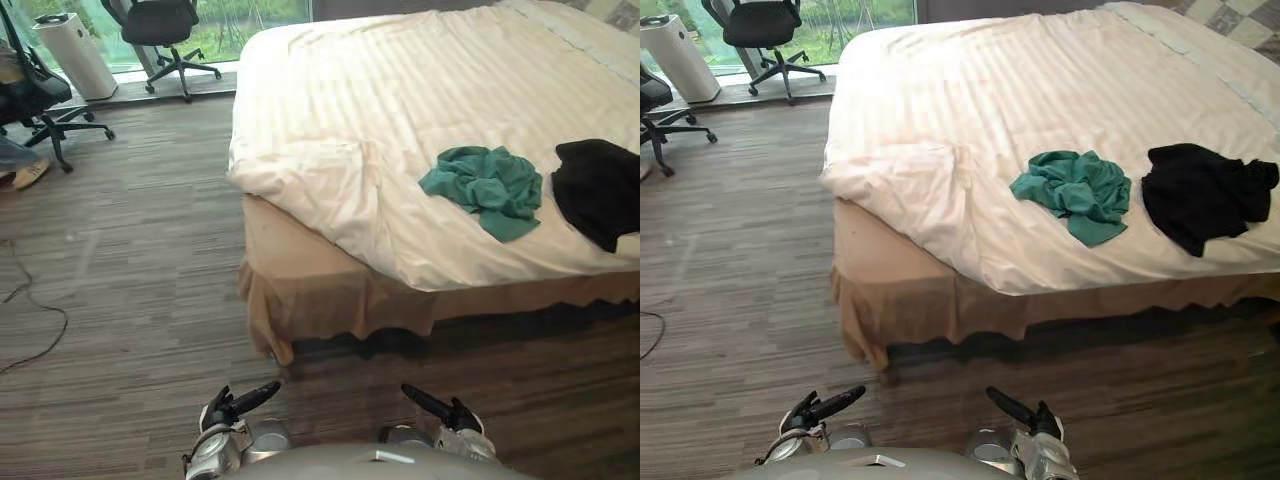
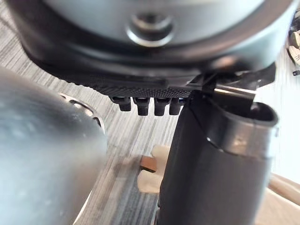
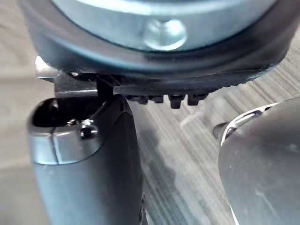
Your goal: Tidy up the quilt and then pick up the clothes from the bed and put them into the laundry hamper
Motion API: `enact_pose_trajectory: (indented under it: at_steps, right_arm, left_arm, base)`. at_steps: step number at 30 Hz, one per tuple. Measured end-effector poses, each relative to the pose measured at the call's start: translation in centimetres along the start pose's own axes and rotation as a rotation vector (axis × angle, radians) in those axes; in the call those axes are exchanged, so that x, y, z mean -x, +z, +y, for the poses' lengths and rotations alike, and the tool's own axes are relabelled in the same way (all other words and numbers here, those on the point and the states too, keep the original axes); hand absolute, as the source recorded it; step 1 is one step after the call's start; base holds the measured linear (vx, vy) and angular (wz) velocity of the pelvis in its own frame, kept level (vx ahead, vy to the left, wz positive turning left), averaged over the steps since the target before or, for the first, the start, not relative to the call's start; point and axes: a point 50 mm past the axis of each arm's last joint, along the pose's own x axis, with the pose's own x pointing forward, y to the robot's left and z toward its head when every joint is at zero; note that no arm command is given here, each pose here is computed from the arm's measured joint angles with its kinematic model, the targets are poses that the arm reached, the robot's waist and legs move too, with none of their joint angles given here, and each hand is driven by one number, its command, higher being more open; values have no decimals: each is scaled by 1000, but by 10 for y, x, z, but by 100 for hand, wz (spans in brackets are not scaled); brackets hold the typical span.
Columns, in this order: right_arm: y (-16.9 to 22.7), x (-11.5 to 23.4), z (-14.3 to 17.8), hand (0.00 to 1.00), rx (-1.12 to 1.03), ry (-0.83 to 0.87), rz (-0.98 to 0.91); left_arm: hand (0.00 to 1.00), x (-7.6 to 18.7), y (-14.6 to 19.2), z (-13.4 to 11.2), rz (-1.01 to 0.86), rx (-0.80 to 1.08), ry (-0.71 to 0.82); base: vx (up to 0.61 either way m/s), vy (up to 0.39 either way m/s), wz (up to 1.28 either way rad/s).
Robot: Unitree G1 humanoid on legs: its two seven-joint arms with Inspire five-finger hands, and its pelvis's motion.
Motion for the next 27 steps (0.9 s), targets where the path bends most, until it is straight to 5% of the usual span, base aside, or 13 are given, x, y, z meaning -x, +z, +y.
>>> enact_pose_trajectory:
  at_steps: [12,18,23,27]
  right_arm:
    - [-13,2,8,100,-28,-12,52]
    - [-16,2,0,100,-39,-53,66]
    - [-23,3,-4,100,-33,-60,85]
    - [-24,3,-8,100,-17,-69,94]
  left_arm:
    - [100,2,-8,17,27,61,61]
    - [100,2,-10,42,38,433,211]
    - [100,5,12,102,-75,767,426]
    - [100,10,21,124,-159,972,524]
  base:
    - [163,77,2]
    - [50,-69,-2]
    - [3,-34,-4]
    - [-37,-19,-3]
